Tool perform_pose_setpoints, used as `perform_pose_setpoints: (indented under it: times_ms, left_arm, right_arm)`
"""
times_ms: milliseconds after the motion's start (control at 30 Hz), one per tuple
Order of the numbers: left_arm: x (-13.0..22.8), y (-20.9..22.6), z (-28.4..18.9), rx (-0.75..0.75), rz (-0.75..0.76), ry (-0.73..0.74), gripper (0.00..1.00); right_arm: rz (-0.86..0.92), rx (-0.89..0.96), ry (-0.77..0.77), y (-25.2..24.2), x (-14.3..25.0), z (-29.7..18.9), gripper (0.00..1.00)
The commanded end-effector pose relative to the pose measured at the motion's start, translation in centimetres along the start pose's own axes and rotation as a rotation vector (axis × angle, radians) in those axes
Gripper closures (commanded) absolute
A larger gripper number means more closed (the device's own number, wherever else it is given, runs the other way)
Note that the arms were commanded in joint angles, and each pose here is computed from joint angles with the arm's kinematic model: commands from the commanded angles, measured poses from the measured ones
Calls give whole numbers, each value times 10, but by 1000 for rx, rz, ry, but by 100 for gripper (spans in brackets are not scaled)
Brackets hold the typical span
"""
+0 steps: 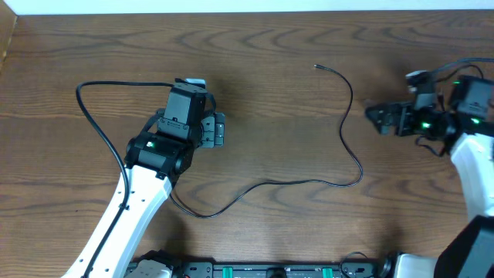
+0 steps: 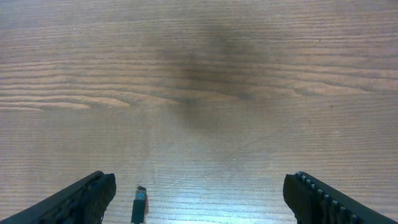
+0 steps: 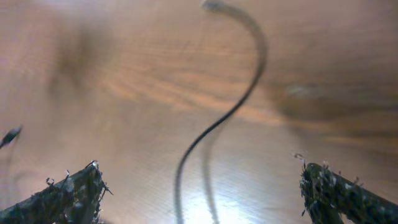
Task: Untangle cables
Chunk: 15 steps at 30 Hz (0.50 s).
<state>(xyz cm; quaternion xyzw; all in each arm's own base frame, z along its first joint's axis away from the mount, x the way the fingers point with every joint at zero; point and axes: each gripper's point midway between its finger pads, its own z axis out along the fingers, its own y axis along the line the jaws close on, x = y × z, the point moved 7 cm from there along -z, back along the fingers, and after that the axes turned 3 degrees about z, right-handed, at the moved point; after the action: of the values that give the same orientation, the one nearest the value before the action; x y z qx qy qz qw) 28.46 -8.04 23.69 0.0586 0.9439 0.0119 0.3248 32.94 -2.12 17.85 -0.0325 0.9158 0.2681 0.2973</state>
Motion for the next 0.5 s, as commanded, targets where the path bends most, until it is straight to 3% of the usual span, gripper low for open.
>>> perform_pose_setpoints:
  times_ms: [0,467]
  left_arm:
    - [-5,2,-3,-10,-22,-14,9]
    - [-5,2,-3,-10,-22,-14,9]
  right_arm:
    - [0,-42,82,12,10,21,1]
    - [-46,17,391,31,59,95,1]
